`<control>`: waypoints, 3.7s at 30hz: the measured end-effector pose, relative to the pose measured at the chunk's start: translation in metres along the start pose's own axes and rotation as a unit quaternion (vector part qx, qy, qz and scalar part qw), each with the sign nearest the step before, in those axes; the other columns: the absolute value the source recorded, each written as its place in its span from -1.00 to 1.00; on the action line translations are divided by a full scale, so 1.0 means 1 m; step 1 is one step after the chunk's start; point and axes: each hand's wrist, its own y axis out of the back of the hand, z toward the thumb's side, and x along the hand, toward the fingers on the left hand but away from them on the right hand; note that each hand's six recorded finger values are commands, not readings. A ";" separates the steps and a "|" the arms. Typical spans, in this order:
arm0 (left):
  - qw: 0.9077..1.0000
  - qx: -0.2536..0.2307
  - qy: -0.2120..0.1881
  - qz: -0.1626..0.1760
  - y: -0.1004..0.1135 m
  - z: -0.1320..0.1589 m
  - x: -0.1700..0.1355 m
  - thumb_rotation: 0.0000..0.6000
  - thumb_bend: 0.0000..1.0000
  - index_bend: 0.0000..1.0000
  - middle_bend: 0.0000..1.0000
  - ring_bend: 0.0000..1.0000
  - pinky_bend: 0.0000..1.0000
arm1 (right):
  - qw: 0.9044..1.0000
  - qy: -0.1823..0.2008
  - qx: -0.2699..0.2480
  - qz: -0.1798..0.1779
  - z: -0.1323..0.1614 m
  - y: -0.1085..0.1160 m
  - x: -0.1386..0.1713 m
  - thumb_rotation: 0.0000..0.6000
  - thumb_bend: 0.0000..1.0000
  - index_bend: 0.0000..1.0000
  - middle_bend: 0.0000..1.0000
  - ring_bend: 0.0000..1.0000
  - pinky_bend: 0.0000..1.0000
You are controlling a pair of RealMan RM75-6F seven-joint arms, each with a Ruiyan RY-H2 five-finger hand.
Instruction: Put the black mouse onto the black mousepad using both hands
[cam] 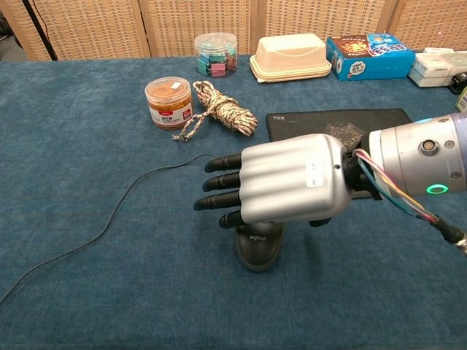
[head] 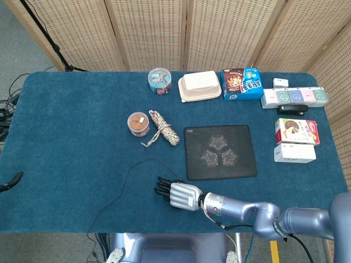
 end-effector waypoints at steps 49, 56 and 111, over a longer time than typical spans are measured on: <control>1.000 -0.004 0.000 -0.007 -0.002 0.000 0.001 1.00 -0.47 -1.00 -1.00 -1.00 -1.00 | 0.993 -0.069 0.040 -0.082 -0.060 0.007 0.020 1.00 -0.85 0.18 -0.19 -0.60 -0.31; 1.000 -0.002 0.000 -0.010 -0.004 0.001 0.001 1.00 -0.48 -1.00 -1.00 -1.00 -1.00 | 0.991 -0.097 0.074 -0.056 -0.089 -0.018 0.022 1.00 -0.85 0.18 -0.19 -0.60 -0.33; 1.000 0.004 0.009 -0.014 -0.007 0.001 0.006 1.00 -0.54 -1.00 -1.00 -1.00 -1.00 | 0.988 -0.066 0.111 0.090 -0.114 -0.131 0.050 1.00 -0.84 -0.73 -0.80 -1.00 -0.69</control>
